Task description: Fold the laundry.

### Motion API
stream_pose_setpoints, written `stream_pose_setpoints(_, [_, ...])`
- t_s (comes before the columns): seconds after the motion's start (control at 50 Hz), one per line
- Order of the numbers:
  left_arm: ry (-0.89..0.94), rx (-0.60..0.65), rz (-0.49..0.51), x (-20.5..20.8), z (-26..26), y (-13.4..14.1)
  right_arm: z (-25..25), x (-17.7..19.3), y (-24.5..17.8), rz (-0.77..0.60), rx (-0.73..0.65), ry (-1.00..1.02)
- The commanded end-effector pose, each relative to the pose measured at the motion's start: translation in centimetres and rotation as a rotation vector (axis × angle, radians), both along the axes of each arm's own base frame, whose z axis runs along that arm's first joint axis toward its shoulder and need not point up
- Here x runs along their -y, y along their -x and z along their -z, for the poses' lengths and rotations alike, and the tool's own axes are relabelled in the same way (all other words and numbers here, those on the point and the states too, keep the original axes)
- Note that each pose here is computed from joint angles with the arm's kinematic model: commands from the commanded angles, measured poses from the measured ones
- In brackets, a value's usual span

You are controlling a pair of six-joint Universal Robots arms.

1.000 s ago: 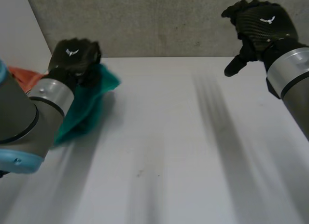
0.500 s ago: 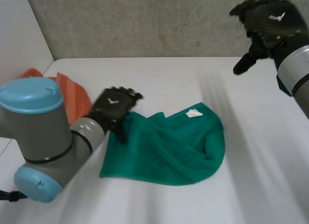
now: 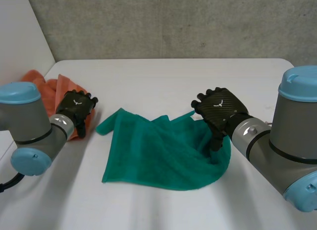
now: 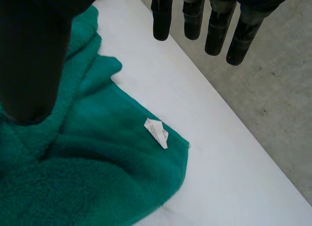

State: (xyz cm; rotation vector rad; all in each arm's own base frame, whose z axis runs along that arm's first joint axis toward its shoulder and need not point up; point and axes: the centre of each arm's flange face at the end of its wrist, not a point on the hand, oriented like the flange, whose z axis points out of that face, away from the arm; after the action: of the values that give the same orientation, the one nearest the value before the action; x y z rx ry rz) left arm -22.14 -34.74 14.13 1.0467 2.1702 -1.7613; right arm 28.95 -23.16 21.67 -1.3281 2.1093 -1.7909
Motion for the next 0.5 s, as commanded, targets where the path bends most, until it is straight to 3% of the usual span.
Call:
stream_pose_setpoints(0.02, [-0.008, -0.002, -0.016, 0.5, 0.3, -0.5, 0.2, 0.8, 0.8, 0.034, 0.005, 0.006])
stream_pose_setpoints(0.5, [-0.024, 0.052, -0.025, 1.6, 2.2, -0.8, 0.5, 0.8, 0.8, 0.036, 0.008, 0.006])
